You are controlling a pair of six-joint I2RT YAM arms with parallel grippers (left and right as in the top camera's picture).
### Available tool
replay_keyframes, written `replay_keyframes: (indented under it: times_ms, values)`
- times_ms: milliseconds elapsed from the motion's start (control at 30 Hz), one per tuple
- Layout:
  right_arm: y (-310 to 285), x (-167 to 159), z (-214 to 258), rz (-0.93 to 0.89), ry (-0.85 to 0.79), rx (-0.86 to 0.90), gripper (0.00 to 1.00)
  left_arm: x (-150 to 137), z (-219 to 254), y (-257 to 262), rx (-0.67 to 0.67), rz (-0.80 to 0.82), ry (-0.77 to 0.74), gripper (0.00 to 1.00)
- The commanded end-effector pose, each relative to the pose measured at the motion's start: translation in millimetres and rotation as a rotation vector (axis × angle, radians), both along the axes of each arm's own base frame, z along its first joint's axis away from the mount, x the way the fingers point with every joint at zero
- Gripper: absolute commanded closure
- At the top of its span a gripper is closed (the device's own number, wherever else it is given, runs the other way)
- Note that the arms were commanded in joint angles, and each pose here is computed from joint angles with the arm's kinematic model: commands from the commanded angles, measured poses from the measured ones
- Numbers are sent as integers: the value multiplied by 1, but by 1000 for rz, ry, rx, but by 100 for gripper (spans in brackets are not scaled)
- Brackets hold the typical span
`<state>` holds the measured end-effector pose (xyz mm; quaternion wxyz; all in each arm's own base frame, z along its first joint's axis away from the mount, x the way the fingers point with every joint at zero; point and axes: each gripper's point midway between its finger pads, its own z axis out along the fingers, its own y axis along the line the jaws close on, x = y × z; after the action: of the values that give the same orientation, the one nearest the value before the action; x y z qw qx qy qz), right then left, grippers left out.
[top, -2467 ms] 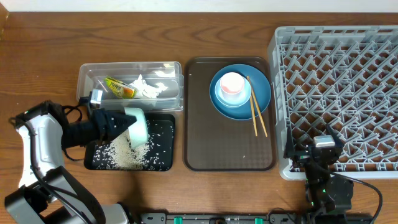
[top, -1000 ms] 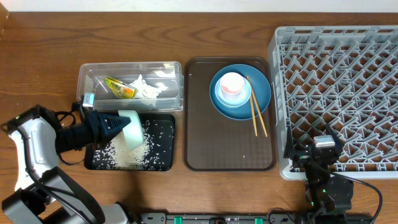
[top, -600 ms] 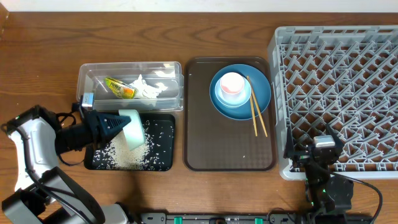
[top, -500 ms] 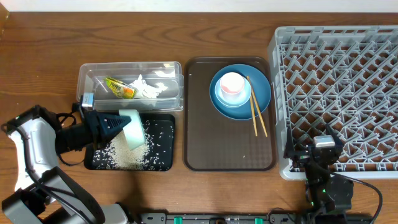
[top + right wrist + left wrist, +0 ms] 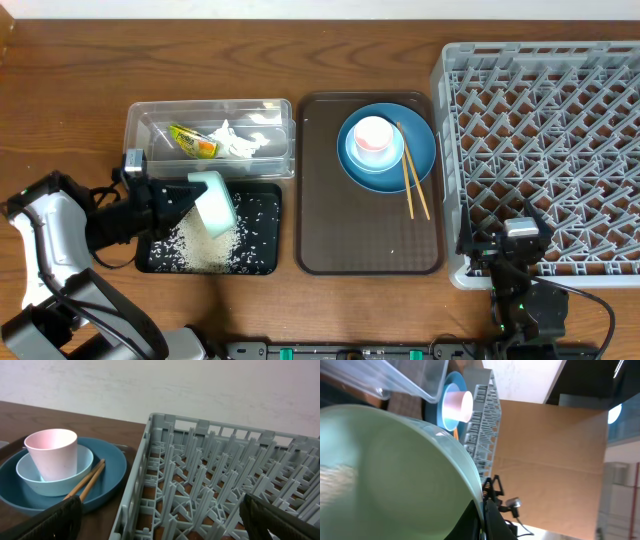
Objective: Sort waste into correct bins and load items into the dishwasher rack
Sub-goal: 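Tilt the green bowl with the left gripper to pour rice onto the black tray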
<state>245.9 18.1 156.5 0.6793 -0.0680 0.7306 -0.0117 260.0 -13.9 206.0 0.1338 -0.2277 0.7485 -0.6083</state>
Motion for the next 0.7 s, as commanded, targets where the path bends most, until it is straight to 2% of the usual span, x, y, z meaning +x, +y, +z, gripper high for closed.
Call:
replay_keyframes:
  times_ms: [0, 133, 233, 333, 433, 533, 600, 667]
  values:
    - [2, 0, -2, 6, 5, -4, 1, 6, 8, 2, 0, 19, -111, 94]
    - [2, 0, -2, 6, 5, -4, 1, 2, 10, 1, -23, 22, -75, 94]
    - [2, 0, -1, 6, 4, -4, 1, 5, 7, 3, 27, 9, -141, 94]
    - [2, 0, -1, 6, 4, -4, 1, 0, 11, -2, -33, 16, -62, 94]
    - [2, 0, -2, 6, 5, -4, 1, 3, 11, -1, -3, 11, -125, 94]
    - [2, 0, -2, 6, 5, -4, 1, -1, 13, -4, -32, 7, -71, 94]
    - [2, 0, -2, 6, 5, -4, 1, -1, 13, -5, 1, -6, -130, 93]
    - [2, 0, -1, 6, 4, -4, 1, -1, 10, -4, 1, -9, -108, 94]
